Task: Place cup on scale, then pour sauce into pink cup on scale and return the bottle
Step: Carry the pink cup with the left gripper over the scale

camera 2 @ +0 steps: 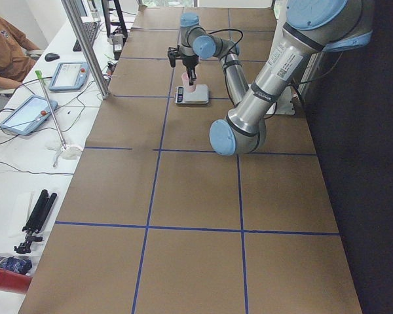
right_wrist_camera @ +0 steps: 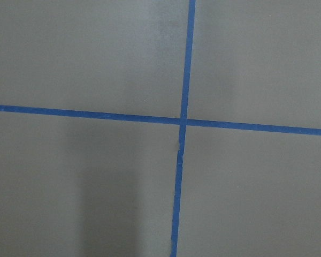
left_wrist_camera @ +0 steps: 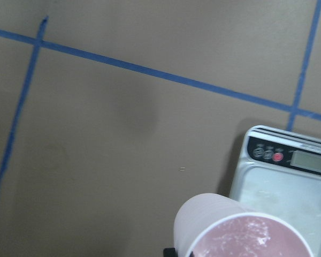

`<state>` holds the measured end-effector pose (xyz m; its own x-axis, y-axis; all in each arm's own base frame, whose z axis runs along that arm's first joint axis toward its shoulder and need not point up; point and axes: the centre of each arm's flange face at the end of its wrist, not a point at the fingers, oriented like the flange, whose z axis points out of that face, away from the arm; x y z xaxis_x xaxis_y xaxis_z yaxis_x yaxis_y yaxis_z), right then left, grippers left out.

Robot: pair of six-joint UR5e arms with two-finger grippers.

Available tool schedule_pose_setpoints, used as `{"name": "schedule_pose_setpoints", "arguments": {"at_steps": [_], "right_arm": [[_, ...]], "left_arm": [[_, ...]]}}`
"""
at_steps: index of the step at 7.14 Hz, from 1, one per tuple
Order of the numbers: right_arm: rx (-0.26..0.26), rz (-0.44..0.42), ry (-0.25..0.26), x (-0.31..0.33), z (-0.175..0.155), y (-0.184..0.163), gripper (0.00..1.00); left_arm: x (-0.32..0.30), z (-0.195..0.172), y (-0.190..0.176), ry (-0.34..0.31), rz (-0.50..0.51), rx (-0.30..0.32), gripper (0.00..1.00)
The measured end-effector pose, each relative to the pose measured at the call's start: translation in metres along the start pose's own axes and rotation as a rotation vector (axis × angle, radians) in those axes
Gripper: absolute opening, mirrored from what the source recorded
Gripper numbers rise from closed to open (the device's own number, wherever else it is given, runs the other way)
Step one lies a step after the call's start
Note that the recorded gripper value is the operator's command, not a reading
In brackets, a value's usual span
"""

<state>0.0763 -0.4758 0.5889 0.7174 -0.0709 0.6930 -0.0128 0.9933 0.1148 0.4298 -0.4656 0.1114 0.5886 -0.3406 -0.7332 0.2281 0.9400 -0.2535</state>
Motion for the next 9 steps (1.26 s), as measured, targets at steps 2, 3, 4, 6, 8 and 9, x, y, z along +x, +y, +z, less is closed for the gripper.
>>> {"name": "schedule_pose_setpoints", "arguments": {"at_steps": [2,3,4,6,8,9], "right_arm": [[0.009,-0.015,0.004,-0.007,-0.005,-0.007,1.00],[0.014,-0.021,-0.001,-0.010,-0.007,-0.008,1.00],[0.020,-0.028,-0.005,-0.014,-0.010,-0.007,1.00],[0.023,-0.032,-0.009,-0.017,-0.012,-0.005,1.00],[0.020,-0.029,-0.028,-0.018,-0.011,-0.002,1.00],[0.022,-0.031,-0.040,-0.019,-0.011,-0.002,1.00]], "left_arm": [[0.035,0.041,0.015,0.019,-0.049,-0.029,0.00],[0.044,0.062,0.030,0.015,-0.061,-0.039,0.00],[0.050,0.078,0.040,0.010,-0.065,-0.038,0.00],[0.061,0.099,0.044,0.004,-0.068,-0.034,0.00],[0.061,0.107,0.041,0.001,-0.067,-0.031,0.00],[0.060,0.109,0.041,-0.001,-0.066,-0.031,0.00]]}}
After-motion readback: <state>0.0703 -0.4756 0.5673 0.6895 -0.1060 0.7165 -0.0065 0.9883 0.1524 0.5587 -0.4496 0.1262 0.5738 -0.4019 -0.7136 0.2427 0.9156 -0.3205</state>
